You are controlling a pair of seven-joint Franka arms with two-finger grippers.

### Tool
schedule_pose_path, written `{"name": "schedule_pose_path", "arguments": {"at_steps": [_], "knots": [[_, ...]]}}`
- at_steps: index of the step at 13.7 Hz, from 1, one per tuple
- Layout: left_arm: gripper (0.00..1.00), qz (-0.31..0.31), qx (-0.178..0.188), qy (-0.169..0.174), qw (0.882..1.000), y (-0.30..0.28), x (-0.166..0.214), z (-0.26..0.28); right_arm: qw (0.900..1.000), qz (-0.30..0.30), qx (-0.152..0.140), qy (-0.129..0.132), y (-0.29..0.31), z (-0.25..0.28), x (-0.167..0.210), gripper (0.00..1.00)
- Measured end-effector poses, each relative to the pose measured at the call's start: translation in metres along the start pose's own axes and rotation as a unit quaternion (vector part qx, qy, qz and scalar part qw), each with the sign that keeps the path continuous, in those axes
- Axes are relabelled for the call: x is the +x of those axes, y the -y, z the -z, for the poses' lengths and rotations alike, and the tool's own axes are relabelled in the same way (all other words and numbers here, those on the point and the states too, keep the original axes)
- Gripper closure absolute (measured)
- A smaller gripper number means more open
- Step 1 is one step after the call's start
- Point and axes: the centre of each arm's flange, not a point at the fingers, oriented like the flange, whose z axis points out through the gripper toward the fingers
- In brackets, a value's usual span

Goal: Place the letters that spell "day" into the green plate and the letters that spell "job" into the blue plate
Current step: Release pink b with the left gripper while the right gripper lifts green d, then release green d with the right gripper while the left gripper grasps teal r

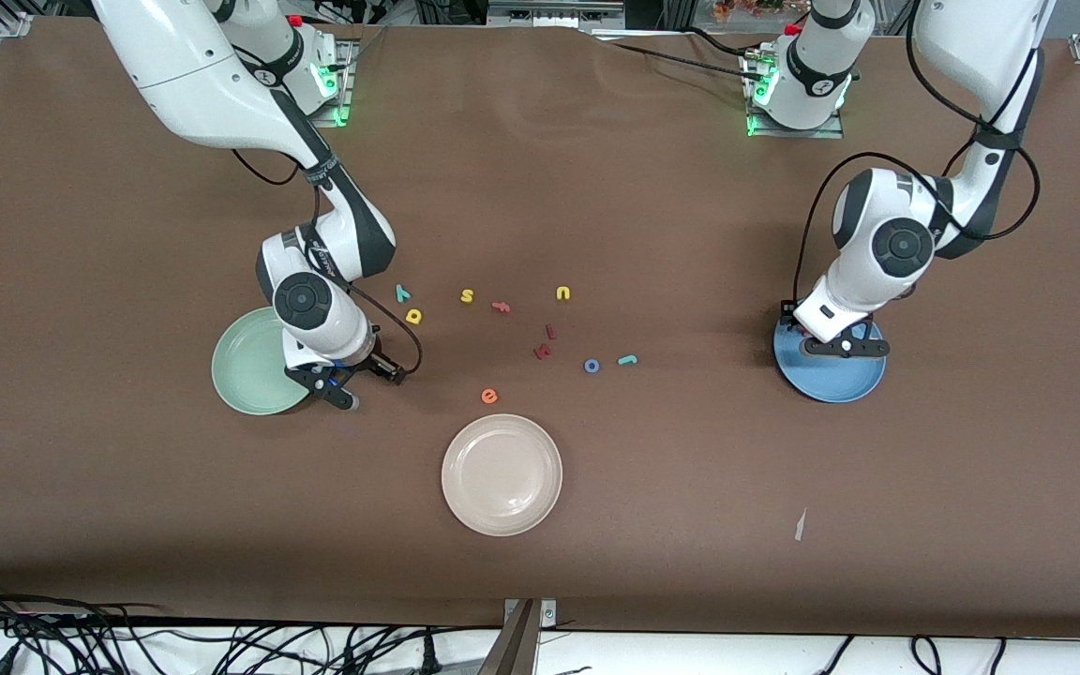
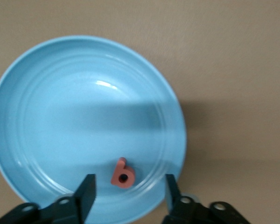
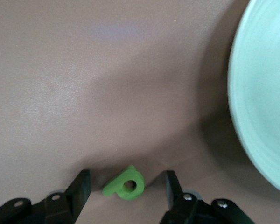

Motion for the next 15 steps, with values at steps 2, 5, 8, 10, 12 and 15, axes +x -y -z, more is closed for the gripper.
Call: {"name": "schedule_pose_path", "arguments": {"at_steps": [2,5,8,10,12,15], "knots": [[0.09,0.057,-0.022,0.023,0.998,-0.01,0.016,0.031,1.0,0.001,0.004,-0.002,0.002,0.002,-0.001,0.46],[0.0,0.194,-0.045,0.035,0.979,-0.073,0.023,0.044,1.0,0.002,0.006,-0.004,0.004,0.005,-0.001,0.6],[0.0,0.342,-0.049,0.042,0.937,-0.151,0.03,0.021,1.0,0.002,0.006,-0.004,0.004,0.005,-0.002,0.63],[0.0,0.446,-0.062,0.025,0.892,-0.178,0.042,0.003,1.0,0.002,0.006,-0.004,0.004,0.005,-0.002,0.63],[0.0,0.533,-0.073,0.018,0.843,-0.196,0.052,-0.009,1.0,0.004,0.006,-0.004,0.004,0.006,-0.001,0.63],[0.0,0.641,-0.081,0.02,0.763,-0.225,0.063,-0.01,1.0,0.02,0.0,-0.005,0.0,0.014,0.007,0.63]]}}
